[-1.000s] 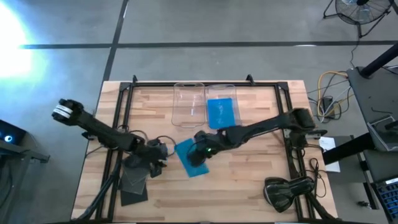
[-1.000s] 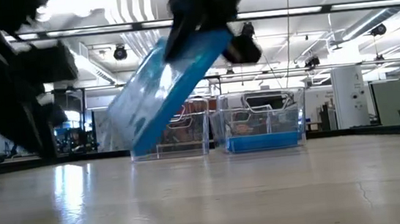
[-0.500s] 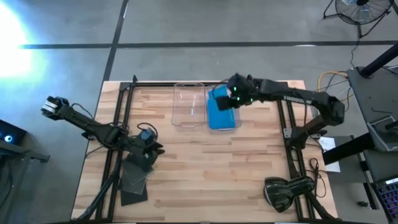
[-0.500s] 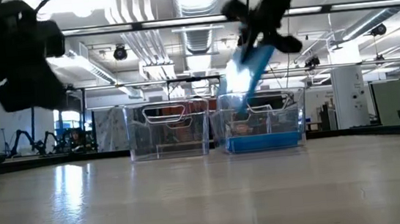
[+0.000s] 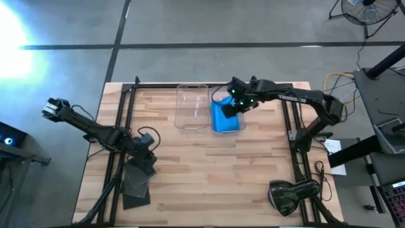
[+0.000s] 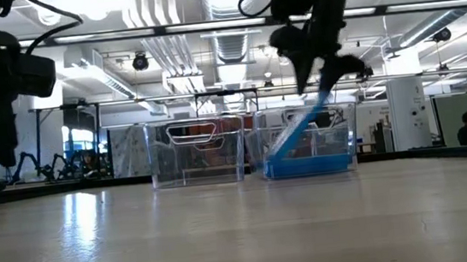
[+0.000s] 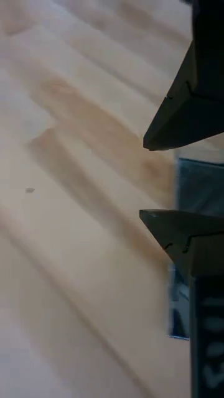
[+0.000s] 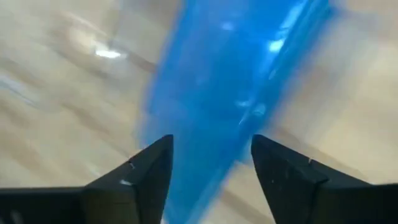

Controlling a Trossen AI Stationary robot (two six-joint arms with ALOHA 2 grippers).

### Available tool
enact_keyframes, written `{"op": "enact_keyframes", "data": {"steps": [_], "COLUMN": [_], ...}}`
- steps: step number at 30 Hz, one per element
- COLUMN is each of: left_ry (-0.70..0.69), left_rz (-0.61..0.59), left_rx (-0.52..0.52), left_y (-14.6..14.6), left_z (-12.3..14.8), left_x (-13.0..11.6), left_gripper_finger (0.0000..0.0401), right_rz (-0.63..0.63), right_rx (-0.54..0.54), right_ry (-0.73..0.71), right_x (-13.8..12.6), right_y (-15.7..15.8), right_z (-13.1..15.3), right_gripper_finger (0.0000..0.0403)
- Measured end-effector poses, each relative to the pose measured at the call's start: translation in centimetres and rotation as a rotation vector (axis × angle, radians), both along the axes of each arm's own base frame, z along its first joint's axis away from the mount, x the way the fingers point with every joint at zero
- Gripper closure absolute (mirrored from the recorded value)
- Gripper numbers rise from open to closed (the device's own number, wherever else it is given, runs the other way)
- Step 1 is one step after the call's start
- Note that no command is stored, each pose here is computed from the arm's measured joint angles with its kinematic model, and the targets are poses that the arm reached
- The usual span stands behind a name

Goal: Pick & place jewel cases by type
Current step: Put the blue CD case into the right transparent bin, then put the top black CD case into the left transparent bin

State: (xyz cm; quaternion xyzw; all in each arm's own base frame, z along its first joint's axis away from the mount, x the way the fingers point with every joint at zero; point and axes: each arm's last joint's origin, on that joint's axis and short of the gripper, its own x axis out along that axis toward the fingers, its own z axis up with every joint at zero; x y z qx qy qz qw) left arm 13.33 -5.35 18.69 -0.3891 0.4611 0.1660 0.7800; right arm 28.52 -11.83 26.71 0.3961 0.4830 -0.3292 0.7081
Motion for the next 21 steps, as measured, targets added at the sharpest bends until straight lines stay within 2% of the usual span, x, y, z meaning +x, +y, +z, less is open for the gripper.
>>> {"op": "enact_keyframes", "data": {"steps": [4,8,14,17,21], "left_ry": [0.119,0.264,0.354,0.398,0.387], "left_rz": [0.016,-0.006,-0.258,-0.394,-0.542], "left_rx": [0.034,0.091,0.095,0.159,0.277], "left_y": [0.4,0.5,-0.7,-1.3,-2.2], "left_z": [0.7,0.8,-0.9,-1.6,-2.4], "left_x": [-0.9,-1.5,-0.5,-0.1,0.6], "left_gripper_finger": [0.0254,0.0254,0.0254,0.0254,0.0254], "right_rz": [0.038,0.100,0.181,0.198,0.258], "right_rx": [-0.113,-0.205,-0.233,-0.294,-0.382], "right_ry": [0.156,0.122,0.017,-0.027,-0.092], "right_x": [-1.3,-1.6,-0.3,0.3,1.1], "right_y": [1.5,3.7,7.2,8.6,10.6], "right_z": [1.5,3.1,3.6,3.4,3.6], "right_gripper_finger": [0.0165,0.0148,0.0140,0.0140,0.0140]}}
